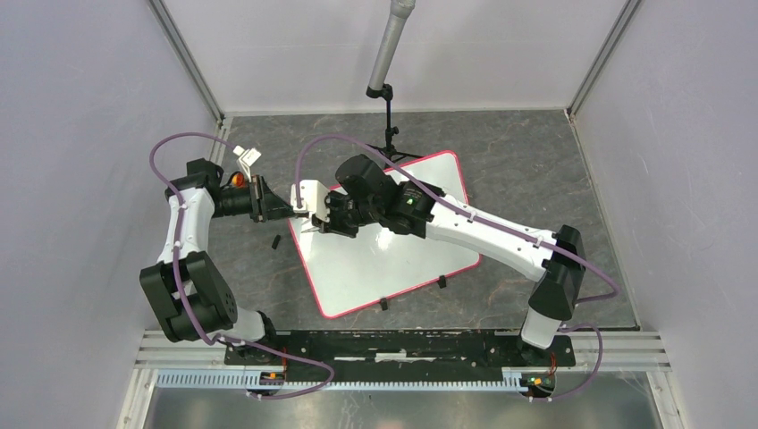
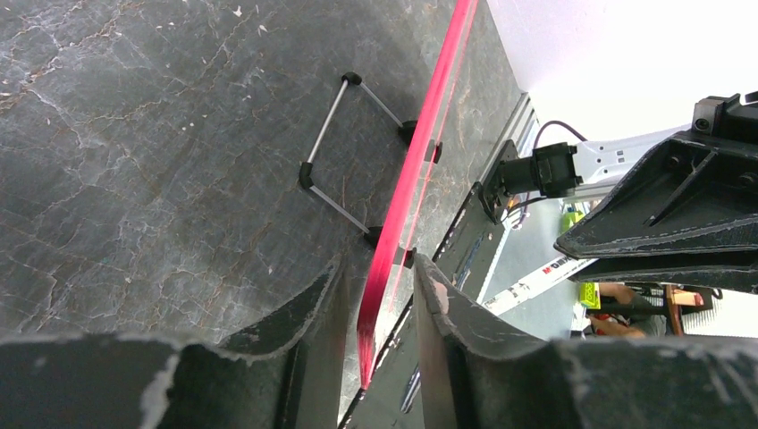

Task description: Write a sentence on the whiteboard

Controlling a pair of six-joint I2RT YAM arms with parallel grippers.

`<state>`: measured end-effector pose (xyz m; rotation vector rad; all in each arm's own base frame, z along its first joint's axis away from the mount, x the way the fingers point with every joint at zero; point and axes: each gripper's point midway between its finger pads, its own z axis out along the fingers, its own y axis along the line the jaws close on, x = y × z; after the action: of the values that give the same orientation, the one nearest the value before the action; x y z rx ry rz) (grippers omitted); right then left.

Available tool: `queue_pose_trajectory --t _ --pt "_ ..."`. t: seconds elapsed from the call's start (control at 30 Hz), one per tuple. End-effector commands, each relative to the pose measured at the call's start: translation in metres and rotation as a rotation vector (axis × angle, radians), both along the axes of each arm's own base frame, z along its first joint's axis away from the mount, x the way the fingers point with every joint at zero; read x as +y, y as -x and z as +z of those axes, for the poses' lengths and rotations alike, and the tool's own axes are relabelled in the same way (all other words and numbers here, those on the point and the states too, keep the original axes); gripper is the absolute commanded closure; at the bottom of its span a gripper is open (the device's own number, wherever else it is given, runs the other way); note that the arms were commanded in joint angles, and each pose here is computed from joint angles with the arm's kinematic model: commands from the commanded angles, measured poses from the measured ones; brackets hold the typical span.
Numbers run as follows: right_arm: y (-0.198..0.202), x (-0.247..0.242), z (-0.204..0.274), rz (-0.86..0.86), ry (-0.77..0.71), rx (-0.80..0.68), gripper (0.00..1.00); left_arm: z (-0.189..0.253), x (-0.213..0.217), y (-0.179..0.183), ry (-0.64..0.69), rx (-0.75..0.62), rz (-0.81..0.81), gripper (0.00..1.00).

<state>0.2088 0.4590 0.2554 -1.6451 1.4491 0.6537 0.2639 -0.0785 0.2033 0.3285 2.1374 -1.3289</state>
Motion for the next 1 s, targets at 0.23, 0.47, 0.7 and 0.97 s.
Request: queue_pose_trajectory --t 0.23,0.47,0.7,0.97 --pt "-0.006 0.012 0.022 -0.005 -0.061 -0.037 1.0 0.01 -0.002 -0.005 0.029 -0.059 -0.023 0.74" --pt "-0.006 0.018 0.019 0.004 -0.061 -0.025 1.0 0.013 0.0 -0.005 0.021 -0.072 -0.016 0.67" --pt "-0.008 0.022 0.017 0.003 -0.058 -0.024 1.0 0.014 0.002 -0.006 0.027 -0.077 -0.01 0.82" --pt "-0.012 0.028 0.013 0.002 -0.051 -0.023 1.0 0.012 0.002 -0.005 0.024 -0.074 -0.01 0.97"
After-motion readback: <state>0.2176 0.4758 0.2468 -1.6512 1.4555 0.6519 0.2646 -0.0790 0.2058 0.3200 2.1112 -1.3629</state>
